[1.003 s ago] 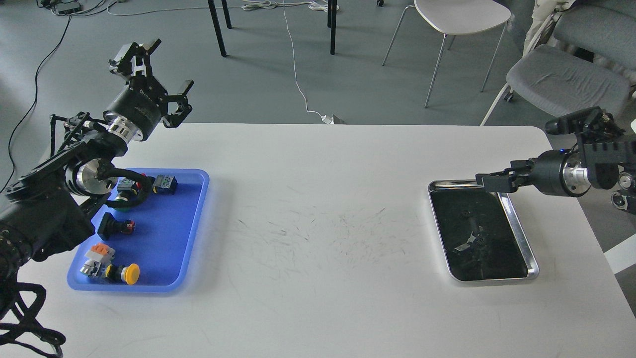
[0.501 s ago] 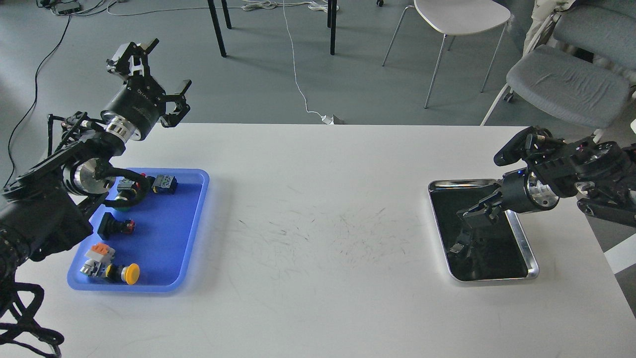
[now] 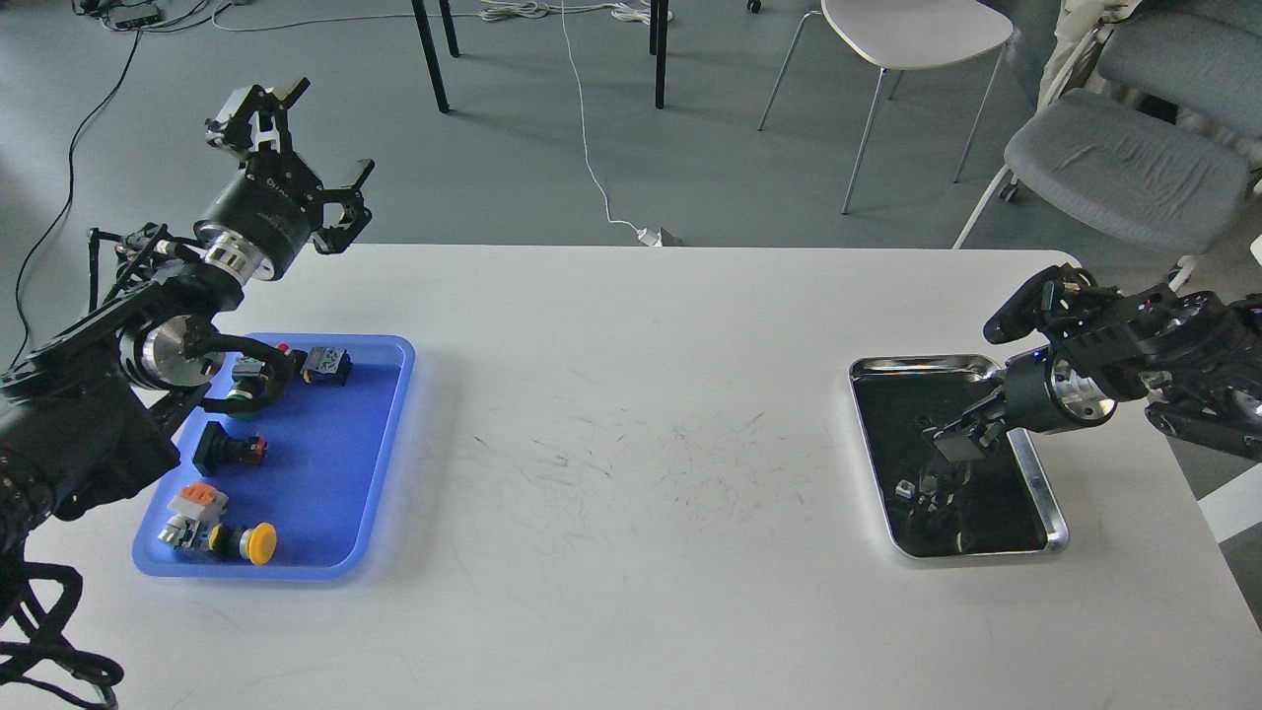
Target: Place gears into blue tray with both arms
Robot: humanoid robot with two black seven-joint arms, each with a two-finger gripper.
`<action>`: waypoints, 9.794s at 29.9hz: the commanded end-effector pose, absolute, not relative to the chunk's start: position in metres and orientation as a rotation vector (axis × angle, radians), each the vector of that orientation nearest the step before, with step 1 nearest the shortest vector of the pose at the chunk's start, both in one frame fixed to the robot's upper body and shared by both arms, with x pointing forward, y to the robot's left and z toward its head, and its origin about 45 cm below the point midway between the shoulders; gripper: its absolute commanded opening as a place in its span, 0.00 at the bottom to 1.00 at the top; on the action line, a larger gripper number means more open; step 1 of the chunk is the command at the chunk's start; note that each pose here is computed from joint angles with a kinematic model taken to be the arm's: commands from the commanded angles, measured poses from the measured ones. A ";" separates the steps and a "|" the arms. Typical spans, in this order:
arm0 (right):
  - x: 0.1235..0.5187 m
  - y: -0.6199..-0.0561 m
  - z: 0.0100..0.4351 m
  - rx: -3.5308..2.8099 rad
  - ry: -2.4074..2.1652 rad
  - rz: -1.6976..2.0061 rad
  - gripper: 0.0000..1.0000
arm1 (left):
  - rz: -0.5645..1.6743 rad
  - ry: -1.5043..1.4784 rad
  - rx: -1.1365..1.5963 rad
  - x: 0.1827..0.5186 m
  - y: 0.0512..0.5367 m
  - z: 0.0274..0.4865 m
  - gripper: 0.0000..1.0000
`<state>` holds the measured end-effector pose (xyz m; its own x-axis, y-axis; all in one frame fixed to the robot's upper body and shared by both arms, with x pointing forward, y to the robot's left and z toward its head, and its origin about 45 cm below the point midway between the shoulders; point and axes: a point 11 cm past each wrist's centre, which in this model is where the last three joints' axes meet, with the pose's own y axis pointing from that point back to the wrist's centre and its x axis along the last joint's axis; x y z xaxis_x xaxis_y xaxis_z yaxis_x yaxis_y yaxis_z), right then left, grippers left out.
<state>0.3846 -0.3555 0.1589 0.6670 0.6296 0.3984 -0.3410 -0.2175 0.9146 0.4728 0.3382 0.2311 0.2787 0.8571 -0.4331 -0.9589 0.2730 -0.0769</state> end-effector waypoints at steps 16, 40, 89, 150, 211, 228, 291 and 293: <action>0.390 -0.341 0.152 1.561 0.279 0.924 0.66 | 1.260 0.331 -0.347 0.471 0.343 0.230 0.99; 0.394 -0.341 0.144 1.536 0.296 0.925 0.38 | 1.263 0.334 -0.344 0.470 0.344 0.228 0.99; 0.478 -0.115 0.270 1.633 0.139 1.420 0.01 | 1.315 0.286 -0.319 0.465 0.381 0.241 0.99; 0.339 -0.052 0.120 2.051 0.301 1.549 0.01 | 1.360 0.125 -0.281 0.440 0.459 0.313 0.99; 0.452 -0.058 0.241 2.475 -0.906 1.066 0.78 | 1.296 0.021 -0.019 0.428 0.464 0.313 0.99; 0.515 -0.222 0.307 2.448 -1.928 0.458 0.83 | 1.105 -0.008 0.089 0.420 0.416 0.305 0.99; 0.479 -0.348 0.234 2.146 -2.479 -0.095 0.96 | 0.210 -0.888 0.639 0.350 0.232 0.220 1.00; 0.479 -0.348 0.234 2.146 -2.479 -0.095 0.96 | 0.227 -0.841 0.579 0.347 0.225 0.225 1.00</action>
